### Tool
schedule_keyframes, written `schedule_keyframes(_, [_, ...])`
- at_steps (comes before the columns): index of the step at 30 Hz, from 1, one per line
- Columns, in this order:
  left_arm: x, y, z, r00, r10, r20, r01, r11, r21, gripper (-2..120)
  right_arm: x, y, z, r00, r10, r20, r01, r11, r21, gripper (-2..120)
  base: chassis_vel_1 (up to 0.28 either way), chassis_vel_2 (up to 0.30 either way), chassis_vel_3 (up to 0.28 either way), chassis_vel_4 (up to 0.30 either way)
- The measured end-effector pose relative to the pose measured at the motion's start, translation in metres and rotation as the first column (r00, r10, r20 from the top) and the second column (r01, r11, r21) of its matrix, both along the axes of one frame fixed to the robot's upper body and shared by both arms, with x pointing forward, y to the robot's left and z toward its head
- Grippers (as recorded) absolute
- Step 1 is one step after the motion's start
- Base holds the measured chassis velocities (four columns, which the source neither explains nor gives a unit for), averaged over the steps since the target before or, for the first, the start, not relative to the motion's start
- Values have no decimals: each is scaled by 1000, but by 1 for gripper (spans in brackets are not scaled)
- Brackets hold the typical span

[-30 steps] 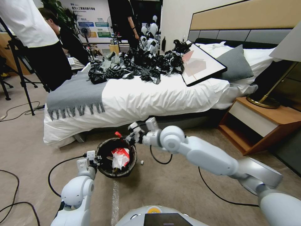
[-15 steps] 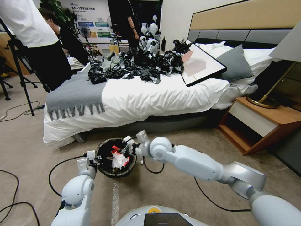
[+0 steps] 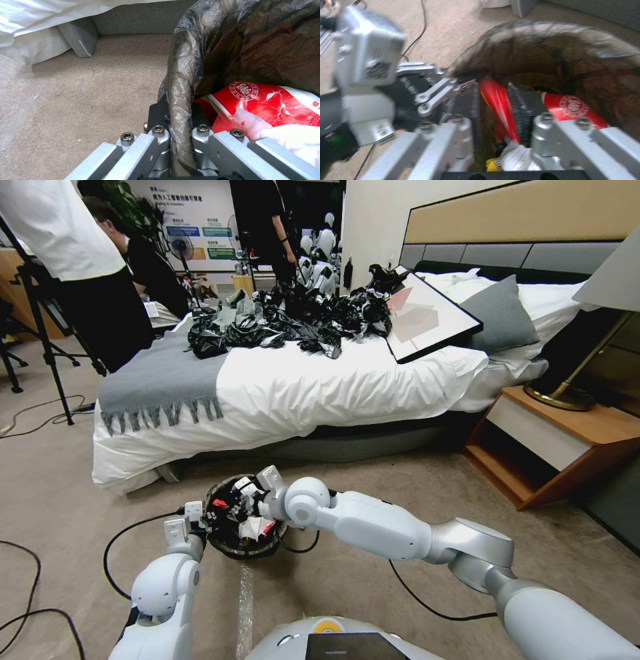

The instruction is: Pick up the trash bin, then pick up the garbage from the floor and place it into the trash bin.

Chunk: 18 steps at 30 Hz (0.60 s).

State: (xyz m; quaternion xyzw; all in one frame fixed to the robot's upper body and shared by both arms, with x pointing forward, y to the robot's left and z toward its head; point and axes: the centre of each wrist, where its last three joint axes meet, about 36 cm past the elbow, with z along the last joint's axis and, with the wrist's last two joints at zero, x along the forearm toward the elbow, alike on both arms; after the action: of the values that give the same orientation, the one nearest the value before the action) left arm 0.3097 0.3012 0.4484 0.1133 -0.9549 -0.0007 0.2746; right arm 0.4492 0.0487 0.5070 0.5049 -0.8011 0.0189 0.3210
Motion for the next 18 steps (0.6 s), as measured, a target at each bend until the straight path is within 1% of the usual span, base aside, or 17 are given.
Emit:
schedule_keyframes(1, [0, 0, 0, 1000, 0, 0, 0, 1000, 0, 0, 0, 0, 0, 1000, -4, -2, 4, 1000, -2, 40, 0, 0, 0, 0])
schedule_keyframes(2, [0, 0, 0, 1000, 0, 0, 0, 1000, 0, 0, 0, 0, 0, 1000, -4, -2, 4, 1000, -2, 40, 0, 0, 0, 0])
schedule_keyframes(3, [0, 0, 0, 1000, 1, 0, -1, 1000, 0, 0, 0, -1, 0, 1000, -5, -5, 5, 1000, -2, 43, 0, 0, 0, 0])
schedule_keyframes(4, [0, -1, -1, 1000, 1, -2, -1, 1000, 0, 0, -1, -2, 0, 1000, -5, -9, 5, 1000, -3, 52, 0, 0, 0, 0])
schedule_keyframes(5, [0, -1, -1, 1000, 1, -2, -1, 1000, -1, 0, -1, -3, 0, 1000, -7, -11, 7, 1000, -5, 55, 0, 0, 0, 0])
schedule_keyframes(6, [0, -1, -1, 1000, 1, -2, -1, 1000, -1, 0, -1, -3, 0, 1000, -7, -11, 7, 1000, -5, 55, 0, 0, 0, 0])
schedule_keyframes(9, [0, -2, -1, 1000, 2, -3, -2, 1000, -1, 0, -1, -5, -2, 1000, -13, -14, 12, 1000, -17, 68, 0, 0, 0, 0])
schedule_keyframes(10, [0, -2, -1, 1000, 2, -3, -2, 1000, -1, 0, -1, -5, -2, 1000, -13, -14, 12, 1000, -17, 68, 0, 0, 0, 0])
schedule_keyframes(12, [0, -2, -1, 1000, 1, -3, -1, 1000, -1, 0, 0, -7, -3, 1000, -17, -13, 17, 999, -28, 80, 0, 0, 0, 0])
schedule_keyframes(13, [1, -1, -1, 1000, 1, -3, -1, 1000, 1, 0, 1, -8, -4, 1000, -19, -13, 18, 999, -32, 84, 0, 0, 0, 0])
schedule_keyframes(14, [1, -1, -1, 1000, 1, -3, -1, 1000, 1, 0, 1, -8, -4, 1000, -19, -13, 18, 999, -32, 84, 0, 0, 0, 0])
schedule_keyframes(16, [2, -1, -2, 1000, 0, -3, 0, 1000, 2, 0, 1, -9, -5, 1000, -25, -16, 24, 999, -39, 93, 0, 0, 0, 0])
schedule_keyframes(17, [2, -1, -2, 1000, 0, -3, 0, 1000, 2, 0, 1, -9, -5, 1000, -25, -16, 24, 999, -39, 93, 0, 0, 0, 0])
schedule_keyframes(18, [2, 0, -2, 1000, -1, -2, 1, 1000, 1, 0, 1, -10, -6, 999, -28, -19, 27, 999, -43, 96, 0, 0, 0, 0])
